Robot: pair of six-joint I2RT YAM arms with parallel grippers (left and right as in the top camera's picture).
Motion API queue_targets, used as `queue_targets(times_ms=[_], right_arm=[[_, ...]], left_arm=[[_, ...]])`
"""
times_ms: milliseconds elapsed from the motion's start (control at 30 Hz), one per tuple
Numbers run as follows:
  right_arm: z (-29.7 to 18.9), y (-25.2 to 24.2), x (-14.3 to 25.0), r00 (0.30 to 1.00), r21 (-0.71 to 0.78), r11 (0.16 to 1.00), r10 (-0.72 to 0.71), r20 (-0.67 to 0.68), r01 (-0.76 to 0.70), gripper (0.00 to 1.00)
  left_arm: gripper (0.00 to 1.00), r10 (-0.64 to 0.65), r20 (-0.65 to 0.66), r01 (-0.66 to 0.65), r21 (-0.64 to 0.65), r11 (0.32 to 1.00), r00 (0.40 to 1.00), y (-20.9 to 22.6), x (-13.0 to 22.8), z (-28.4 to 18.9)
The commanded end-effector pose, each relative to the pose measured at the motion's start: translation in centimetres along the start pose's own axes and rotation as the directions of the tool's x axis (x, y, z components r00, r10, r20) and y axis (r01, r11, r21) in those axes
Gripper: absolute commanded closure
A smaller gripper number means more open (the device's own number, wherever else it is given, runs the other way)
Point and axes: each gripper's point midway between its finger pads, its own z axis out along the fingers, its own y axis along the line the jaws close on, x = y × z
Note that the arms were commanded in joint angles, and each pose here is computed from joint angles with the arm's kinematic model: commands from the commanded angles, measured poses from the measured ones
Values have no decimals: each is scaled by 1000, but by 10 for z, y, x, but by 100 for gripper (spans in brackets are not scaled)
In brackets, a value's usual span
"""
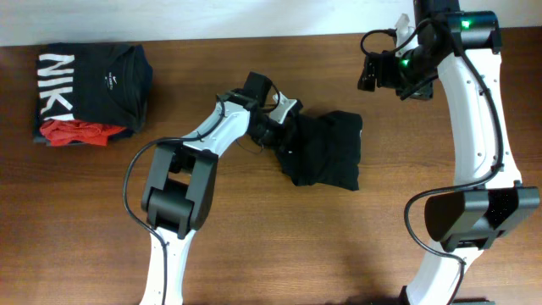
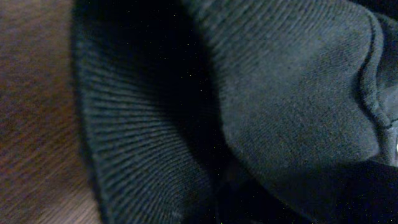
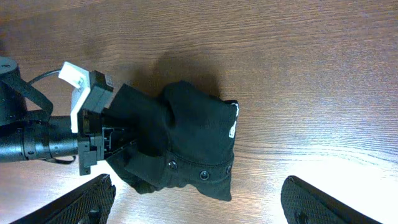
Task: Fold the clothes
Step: 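Grasp the folded black bundle with the left gripper and lift it, then carry the bundle to the top-left clothes stack and place it on top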
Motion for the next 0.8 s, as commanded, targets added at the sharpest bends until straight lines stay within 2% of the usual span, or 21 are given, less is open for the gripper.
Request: queue_targets(times_ms=[0,133,200,433,567,633,667,767], right_arm=[[-6,-8,0,1000,48,999,-10,11,10,10],[-6,-11,1,1000,64,998,-10,11,9,10],[-6,-11,1,1000,64,998,-10,11,9,10],[-6,-10,0,1000,63,998,-11,13,10,10],[-6,-10,0,1000,63,998,-10,12,9,10],[-6,-10,0,1000,63,998,-10,11,9,10],[-6,-11,1,1000,64,998,-9,8,9,10],[-5,-11,2,1000,64,998,-8,4,8,10]], left_arm=[[99,-41,79,42,-5,999,996,3,-30,-48],[99,-39,201,49,-43,998,979,-8,-62,-133],[99,-27,266,60,-115,992,964,-8,-73,-183],[99,16,398,123,-321,939,917,8,-86,-279],[99,56,482,138,-358,924,874,14,-95,-325],[99,59,526,168,-374,912,849,24,-94,-354],[99,61,556,202,-400,894,829,44,-84,-383],[99,58,590,251,-428,868,805,73,-68,-417]])
